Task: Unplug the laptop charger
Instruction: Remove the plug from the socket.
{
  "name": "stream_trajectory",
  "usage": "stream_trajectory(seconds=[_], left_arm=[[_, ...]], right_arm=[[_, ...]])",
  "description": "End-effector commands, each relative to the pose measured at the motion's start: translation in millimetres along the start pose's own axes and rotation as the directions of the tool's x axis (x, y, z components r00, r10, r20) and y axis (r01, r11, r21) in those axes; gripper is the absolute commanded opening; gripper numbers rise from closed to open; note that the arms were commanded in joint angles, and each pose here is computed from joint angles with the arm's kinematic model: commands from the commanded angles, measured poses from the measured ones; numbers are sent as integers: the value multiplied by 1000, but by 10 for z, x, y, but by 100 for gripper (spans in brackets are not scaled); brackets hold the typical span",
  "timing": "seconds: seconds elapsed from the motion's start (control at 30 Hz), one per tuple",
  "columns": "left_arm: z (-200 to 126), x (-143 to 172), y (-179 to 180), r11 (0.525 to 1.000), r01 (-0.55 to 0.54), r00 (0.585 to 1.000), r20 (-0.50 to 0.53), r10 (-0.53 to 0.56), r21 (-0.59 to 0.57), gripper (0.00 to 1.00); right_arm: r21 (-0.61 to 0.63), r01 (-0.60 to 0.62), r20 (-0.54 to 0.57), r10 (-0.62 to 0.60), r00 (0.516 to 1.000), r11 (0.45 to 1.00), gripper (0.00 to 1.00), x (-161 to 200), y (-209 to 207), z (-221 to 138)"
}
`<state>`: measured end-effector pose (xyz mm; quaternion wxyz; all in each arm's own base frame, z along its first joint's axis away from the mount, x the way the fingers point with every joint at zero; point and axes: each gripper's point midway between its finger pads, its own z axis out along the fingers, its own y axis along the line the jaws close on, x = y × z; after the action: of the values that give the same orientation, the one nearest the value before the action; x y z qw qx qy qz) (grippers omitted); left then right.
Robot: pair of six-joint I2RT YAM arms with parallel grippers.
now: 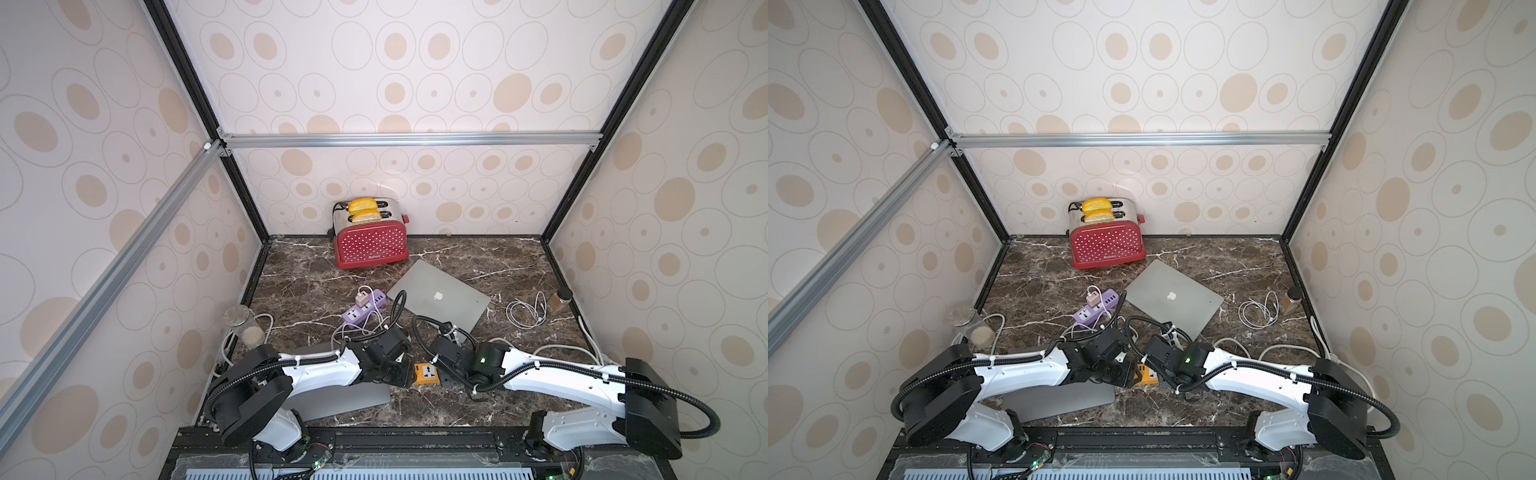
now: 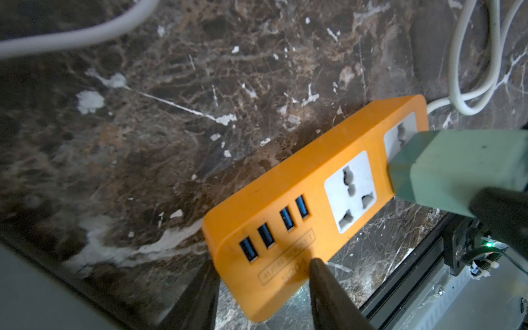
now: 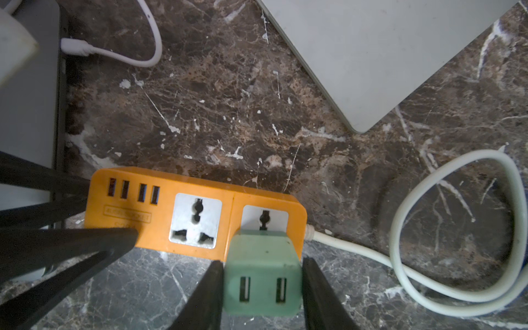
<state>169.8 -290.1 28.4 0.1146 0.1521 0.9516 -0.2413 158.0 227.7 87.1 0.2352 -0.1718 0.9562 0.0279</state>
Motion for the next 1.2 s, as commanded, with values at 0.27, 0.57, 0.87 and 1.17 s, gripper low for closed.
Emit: stream_trajectory(seconds=[0.27,0.57,0.87,1.17], left_arm=[[199,458,577,974,16,989,-140,-50,-227,51],[213,484,623,969,19,988,-147,-57,-248,51],[241,492,623,968,19,987,-152,-58,-248,51],[231,468,596,971,22,988,-141,-57,-236,52]], right_arm=[[20,2,20,-3,1000,1000,28,-102,-14,-130],[75,-7,58,3,998,997,26,-252,-78,-231],[71,-30,78,25,997,997,26,-231,-145,-241],[112,-17,108,5,994,994,26,-365,-273,-459]])
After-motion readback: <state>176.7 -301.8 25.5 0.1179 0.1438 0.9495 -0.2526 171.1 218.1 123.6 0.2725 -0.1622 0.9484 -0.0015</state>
